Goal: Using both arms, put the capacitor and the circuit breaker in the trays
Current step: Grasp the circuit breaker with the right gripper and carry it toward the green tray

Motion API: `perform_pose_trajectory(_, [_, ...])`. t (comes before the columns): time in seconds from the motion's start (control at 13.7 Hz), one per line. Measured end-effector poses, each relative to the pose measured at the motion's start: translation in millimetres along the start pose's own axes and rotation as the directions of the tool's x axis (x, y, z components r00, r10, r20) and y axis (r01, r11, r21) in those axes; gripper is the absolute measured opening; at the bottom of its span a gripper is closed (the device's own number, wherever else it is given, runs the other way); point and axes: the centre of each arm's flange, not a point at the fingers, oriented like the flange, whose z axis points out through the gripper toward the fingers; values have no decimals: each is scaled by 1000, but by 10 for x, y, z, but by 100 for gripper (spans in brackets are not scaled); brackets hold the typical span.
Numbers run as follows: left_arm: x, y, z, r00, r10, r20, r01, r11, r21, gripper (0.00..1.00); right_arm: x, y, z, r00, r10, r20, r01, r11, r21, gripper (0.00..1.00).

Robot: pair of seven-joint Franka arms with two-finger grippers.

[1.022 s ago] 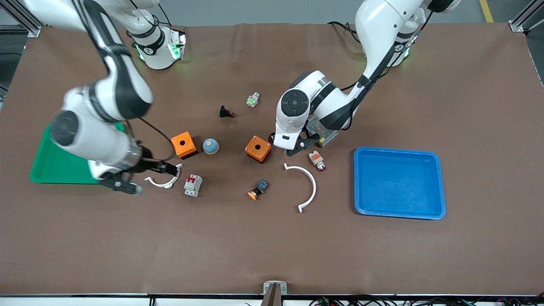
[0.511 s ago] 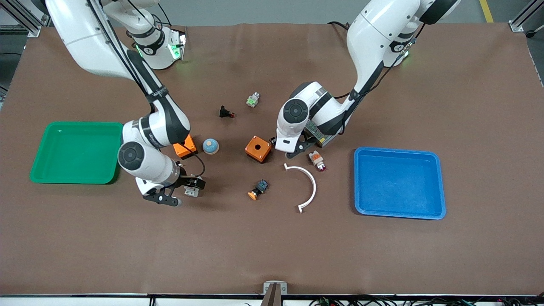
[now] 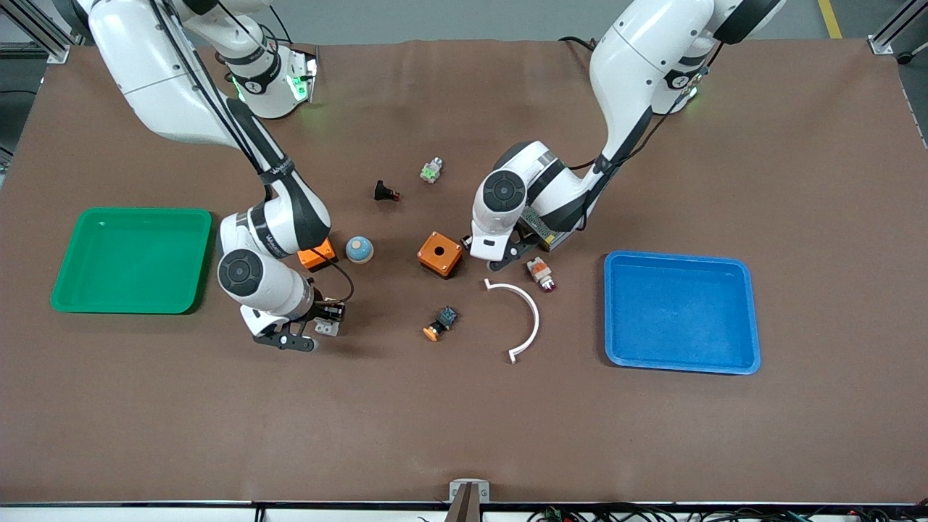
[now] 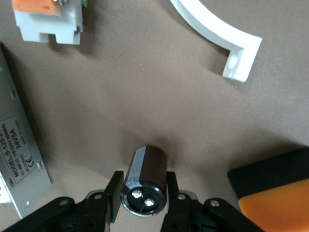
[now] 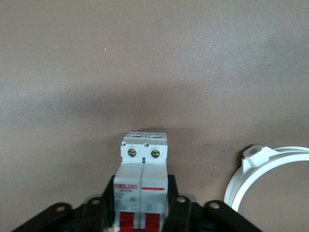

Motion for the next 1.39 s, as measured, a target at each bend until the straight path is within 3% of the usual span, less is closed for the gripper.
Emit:
perform_pose_trajectory(0.22, [77, -7, -14, 1000, -13, -5, 13, 1000, -2, 42, 71, 6, -227, 1000, 3, 2, -3, 1000, -10, 40])
perform_pose_trajectory(0.36, [93, -9, -17, 1000, -16, -7, 16, 1000, -2, 40, 145, 105, -766, 1000, 5, -1, -5, 1000, -29, 40])
perform_pose_trajectory(0.51, [97, -10, -17, 1000, -21, -7, 21, 1000, -1, 33, 143, 401, -1382, 999, -46, 11, 46, 997, -53, 40])
perform_pose_trajectory(0.73, [126, 4, -62, 999, -30, -11, 30, 1000, -9, 34, 107, 1103, -1850, 990, -136, 37, 139, 988, -70, 40])
perform_pose_trajectory(0.88, [240, 26, -310, 999, -44, -30, 44, 999, -15, 34, 41, 1660, -1822, 977, -200, 71, 205, 976, -71, 40])
perform_pose_trajectory(1.09, [524, -19, -1174, 994, -82, -67, 80, 996, -35, 34, -31, 2537, -1667, 955, -272, 115, 279, 959, -50, 40])
perform_pose_trajectory(1.24, [717, -178, -1747, 993, -70, -93, 65, 997, -50, 34, -72, 3079, -1493, 945, -308, 107, 313, 949, -33, 40])
perform_pose_trajectory(1.39, [954, -422, -2135, 994, -26, -105, 24, 1000, -21, 34, -195, 3465, -1205, 935, -345, 85, 349, 937, -24, 40])
